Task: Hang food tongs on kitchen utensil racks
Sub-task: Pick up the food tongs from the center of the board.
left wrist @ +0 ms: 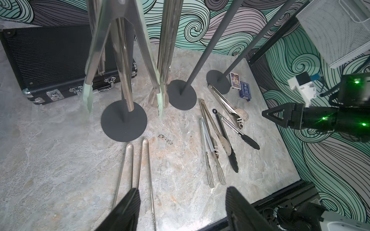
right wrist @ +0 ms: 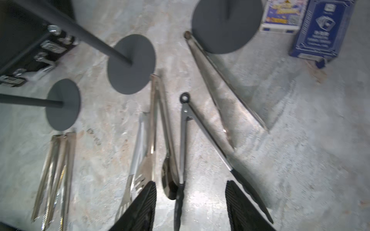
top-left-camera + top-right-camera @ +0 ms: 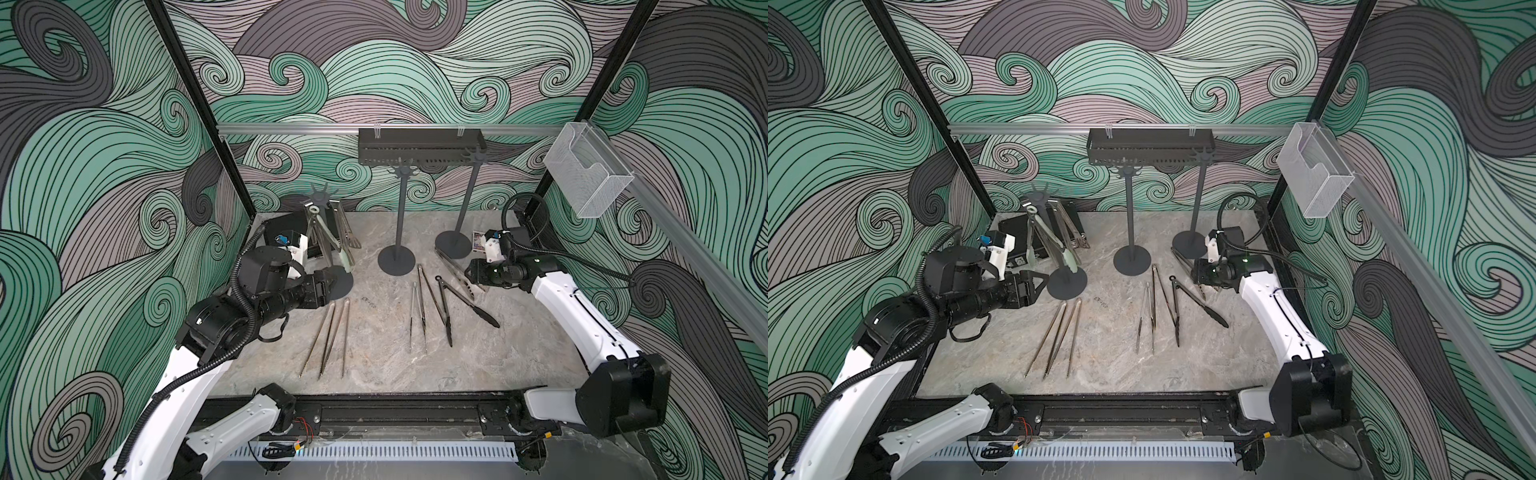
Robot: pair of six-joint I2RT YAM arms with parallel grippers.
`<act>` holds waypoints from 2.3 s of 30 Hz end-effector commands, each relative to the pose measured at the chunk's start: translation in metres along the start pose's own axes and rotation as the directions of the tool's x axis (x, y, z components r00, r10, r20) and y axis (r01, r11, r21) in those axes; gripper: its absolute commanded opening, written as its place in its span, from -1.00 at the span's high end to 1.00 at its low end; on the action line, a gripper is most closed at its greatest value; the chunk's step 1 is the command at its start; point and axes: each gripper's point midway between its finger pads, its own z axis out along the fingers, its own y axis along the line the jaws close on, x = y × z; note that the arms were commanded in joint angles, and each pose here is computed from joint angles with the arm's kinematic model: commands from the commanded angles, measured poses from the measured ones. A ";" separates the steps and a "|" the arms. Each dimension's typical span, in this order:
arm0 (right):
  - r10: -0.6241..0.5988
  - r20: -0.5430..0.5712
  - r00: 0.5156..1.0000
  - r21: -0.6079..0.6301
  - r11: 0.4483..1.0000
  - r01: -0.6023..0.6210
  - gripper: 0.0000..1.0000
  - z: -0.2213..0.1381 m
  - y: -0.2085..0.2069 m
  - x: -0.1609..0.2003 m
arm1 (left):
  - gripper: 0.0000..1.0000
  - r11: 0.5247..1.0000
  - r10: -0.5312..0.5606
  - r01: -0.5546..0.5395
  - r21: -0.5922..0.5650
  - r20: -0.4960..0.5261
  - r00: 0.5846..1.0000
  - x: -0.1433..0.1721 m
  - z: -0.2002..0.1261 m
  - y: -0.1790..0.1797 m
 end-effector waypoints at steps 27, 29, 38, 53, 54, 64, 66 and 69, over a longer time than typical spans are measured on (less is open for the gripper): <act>-0.031 -0.220 0.975 0.137 0.989 0.062 0.13 0.144 -0.040 0.013 | -0.37 0.999 0.048 -0.048 -0.011 0.072 0.996 -0.003 -0.013 0.008; -0.034 -0.223 0.974 0.121 0.991 0.062 0.17 0.148 -0.036 0.010 | -0.37 0.999 0.051 -0.050 -0.016 0.072 0.996 -0.003 -0.013 0.008; -0.078 -0.277 0.958 0.127 0.985 0.117 0.21 0.165 -0.026 0.005 | -0.37 0.998 0.056 -0.055 -0.016 0.062 0.997 -0.003 -0.009 0.007; -0.109 -0.351 0.930 0.138 0.976 0.166 0.61 0.179 -0.025 0.005 | -0.37 0.998 0.063 -0.062 -0.016 0.051 0.997 -0.001 -0.002 0.007; -0.112 -0.356 0.928 0.142 0.975 0.172 0.64 0.179 -0.026 0.005 | -0.37 0.998 0.065 -0.064 -0.016 0.051 0.997 0.000 -0.002 0.007; -0.136 -0.369 0.919 0.136 0.971 0.198 0.89 0.175 -0.025 0.011 | -0.36 0.998 0.066 -0.066 -0.014 0.062 0.996 0.000 -0.006 0.008; -0.141 -0.362 0.922 0.142 0.969 0.204 0.96 0.173 -0.025 0.008 | -0.36 0.998 0.066 -0.065 -0.014 0.066 0.996 0.000 -0.007 0.009; -0.150 -0.348 0.926 0.144 0.967 0.210 1.00 0.168 -0.024 0.003 | -0.36 0.998 0.068 -0.067 -0.011 0.068 0.995 0.001 -0.008 0.009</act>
